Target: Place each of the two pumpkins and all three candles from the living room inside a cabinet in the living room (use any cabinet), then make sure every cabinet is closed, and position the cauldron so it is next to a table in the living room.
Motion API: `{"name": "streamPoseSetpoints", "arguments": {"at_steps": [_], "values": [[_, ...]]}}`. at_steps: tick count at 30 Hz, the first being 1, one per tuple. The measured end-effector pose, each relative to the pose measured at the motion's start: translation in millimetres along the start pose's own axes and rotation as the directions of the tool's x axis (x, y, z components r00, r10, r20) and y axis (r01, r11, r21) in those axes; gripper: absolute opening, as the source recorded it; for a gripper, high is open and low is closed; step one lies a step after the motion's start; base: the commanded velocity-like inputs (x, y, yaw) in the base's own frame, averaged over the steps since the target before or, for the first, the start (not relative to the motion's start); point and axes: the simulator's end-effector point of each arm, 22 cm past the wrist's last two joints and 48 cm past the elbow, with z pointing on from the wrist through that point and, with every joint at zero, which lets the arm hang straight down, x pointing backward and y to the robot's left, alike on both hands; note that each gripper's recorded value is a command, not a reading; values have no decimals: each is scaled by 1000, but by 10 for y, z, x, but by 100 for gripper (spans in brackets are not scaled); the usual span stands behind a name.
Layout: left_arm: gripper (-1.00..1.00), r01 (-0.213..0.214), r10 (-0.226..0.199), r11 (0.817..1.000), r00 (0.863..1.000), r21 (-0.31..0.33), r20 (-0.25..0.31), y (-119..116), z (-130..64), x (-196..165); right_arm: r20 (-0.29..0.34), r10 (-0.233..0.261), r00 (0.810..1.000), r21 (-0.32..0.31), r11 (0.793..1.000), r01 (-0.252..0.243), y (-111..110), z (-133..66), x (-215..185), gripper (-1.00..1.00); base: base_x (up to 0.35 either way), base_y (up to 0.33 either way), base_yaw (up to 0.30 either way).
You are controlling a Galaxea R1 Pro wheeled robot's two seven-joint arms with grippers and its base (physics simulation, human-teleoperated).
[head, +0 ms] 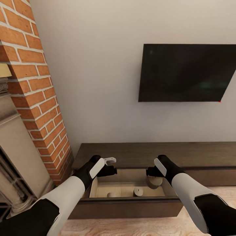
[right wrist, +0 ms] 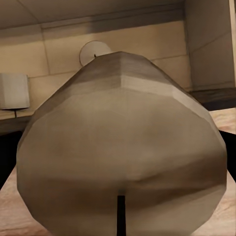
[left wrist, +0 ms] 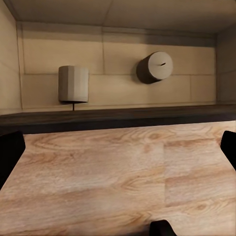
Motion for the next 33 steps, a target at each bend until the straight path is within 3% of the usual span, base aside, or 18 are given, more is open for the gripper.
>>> {"name": "streamPoseSetpoints", "arguments": {"at_steps": [7,16,33], "values": [[100,1,-1,1000,1000,3,-1,25,110,55,0,0,1000,3,1000,0,-14,115,48,-100,0,-10,0],[100,1,-1,1000,1000,9,0,50,250,127,1,-1,1000,6,1000,1,-19,261,112,-100,88,-191,0],[100,-2,2,1000,1000,11,7,112,516,251,4,-2,1000,0,1000,2,1,553,242,-100,9,-9,0]]}}
